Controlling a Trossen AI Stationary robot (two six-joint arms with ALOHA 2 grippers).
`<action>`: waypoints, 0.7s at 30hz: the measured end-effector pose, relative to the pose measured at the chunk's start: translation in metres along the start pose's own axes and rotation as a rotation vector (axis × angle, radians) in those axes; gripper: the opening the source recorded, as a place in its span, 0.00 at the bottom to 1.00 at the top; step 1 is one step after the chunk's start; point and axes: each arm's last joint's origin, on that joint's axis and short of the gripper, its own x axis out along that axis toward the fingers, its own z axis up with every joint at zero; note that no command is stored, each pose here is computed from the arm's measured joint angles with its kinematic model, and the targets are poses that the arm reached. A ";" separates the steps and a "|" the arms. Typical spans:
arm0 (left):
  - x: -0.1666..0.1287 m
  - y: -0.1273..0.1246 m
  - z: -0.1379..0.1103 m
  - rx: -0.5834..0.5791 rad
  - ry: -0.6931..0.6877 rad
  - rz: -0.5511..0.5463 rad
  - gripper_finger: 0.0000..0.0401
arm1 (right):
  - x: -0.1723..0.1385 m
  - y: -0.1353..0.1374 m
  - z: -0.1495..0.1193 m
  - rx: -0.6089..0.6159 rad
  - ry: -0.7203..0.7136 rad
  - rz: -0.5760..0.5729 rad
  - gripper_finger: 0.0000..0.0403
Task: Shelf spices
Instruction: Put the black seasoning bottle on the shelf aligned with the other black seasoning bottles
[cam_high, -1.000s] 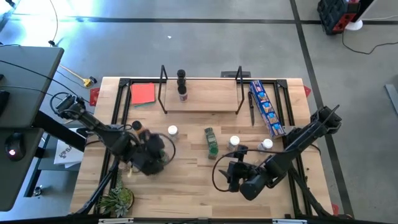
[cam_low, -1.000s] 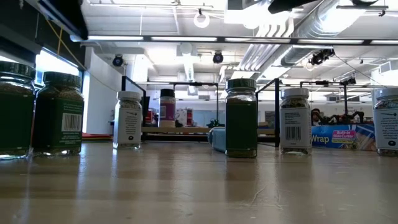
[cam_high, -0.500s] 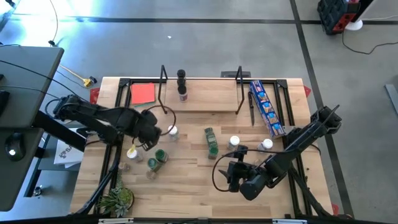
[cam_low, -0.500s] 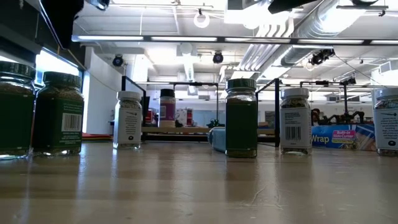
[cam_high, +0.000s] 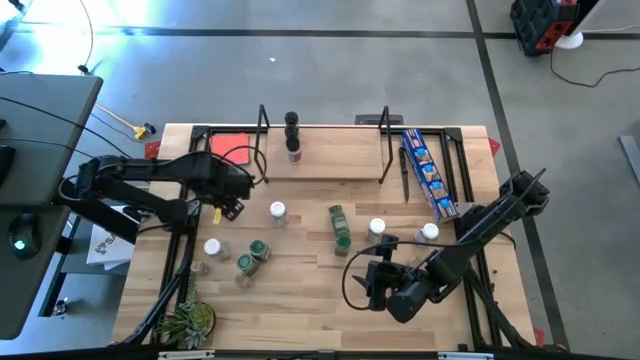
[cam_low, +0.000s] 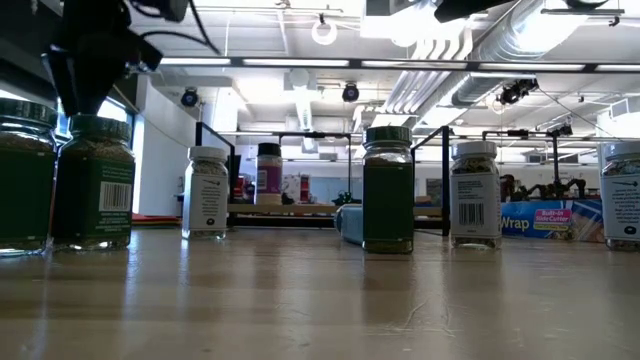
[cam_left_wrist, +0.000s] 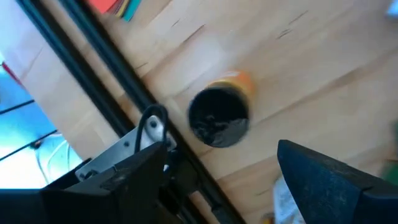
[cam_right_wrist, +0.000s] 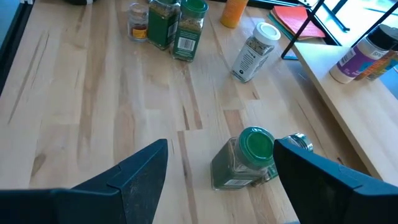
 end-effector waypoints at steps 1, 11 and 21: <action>0.004 0.001 0.000 0.003 0.006 0.006 0.76 | 0.000 0.000 0.000 0.000 0.000 0.000 0.71; 0.039 0.004 0.009 0.004 0.051 -0.056 0.76 | 0.000 0.000 0.000 0.004 0.001 0.002 0.71; 0.056 0.006 0.014 0.007 0.059 -0.084 0.69 | 0.000 0.000 0.000 0.004 0.003 0.006 0.71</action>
